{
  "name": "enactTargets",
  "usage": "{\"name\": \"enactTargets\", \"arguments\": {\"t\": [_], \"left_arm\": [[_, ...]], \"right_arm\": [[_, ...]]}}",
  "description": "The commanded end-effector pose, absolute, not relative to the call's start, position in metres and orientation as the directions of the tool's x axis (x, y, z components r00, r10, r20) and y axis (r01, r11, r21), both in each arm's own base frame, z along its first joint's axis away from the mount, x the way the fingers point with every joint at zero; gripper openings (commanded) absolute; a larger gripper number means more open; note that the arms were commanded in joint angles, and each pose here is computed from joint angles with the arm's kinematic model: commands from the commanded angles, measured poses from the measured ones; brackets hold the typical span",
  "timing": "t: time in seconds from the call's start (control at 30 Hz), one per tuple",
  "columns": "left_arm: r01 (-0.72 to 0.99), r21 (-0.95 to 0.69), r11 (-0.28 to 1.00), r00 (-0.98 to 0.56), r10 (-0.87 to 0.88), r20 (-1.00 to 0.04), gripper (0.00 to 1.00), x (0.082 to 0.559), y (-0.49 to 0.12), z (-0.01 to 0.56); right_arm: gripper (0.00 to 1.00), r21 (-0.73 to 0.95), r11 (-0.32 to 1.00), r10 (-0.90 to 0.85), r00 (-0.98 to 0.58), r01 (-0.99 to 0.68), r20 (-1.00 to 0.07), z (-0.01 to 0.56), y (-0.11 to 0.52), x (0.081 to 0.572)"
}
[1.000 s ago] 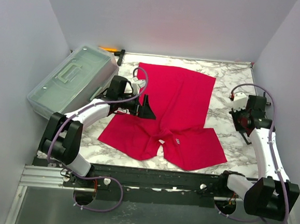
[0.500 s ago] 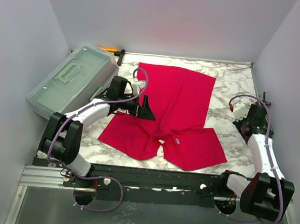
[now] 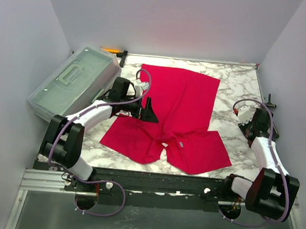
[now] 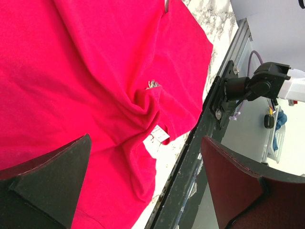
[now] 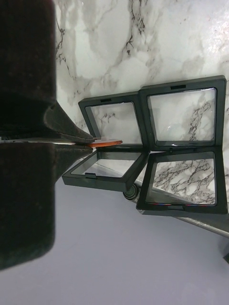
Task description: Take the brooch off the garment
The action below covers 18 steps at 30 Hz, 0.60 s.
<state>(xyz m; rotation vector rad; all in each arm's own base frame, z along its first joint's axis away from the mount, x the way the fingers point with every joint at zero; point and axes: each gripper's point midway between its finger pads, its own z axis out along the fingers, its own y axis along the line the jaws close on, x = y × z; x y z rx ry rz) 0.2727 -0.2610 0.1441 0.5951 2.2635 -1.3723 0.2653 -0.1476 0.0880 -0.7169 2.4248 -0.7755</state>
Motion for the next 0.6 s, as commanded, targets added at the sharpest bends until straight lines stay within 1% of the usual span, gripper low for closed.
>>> {"name": "enactTargets", "arguments": {"t": [0.0, 0.23, 0.57], "left_arm": [[0.58, -0.709, 0.4, -0.805, 0.145, -0.576, 0.99, 0.274, -0.263, 0.153], [0.579, -0.712, 0.398, -0.806, 0.144, -0.575, 0.99, 0.275, -0.264, 0.154], [0.579, -0.712, 0.396, -0.806, 0.146, -0.574, 0.99, 0.274, -0.264, 0.154]], "right_arm": [[0.01, -0.677, 0.666, -0.611, -0.749, -0.312, -0.256, 0.088, -0.159, 0.267], [0.0, -0.702, 0.64, -0.621, -0.748, -0.312, -0.234, 0.082, -0.166, 0.266], [0.01, -0.697, 0.639, -0.619, -0.756, -0.326, -0.214, 0.07, -0.171, 0.265]]}}
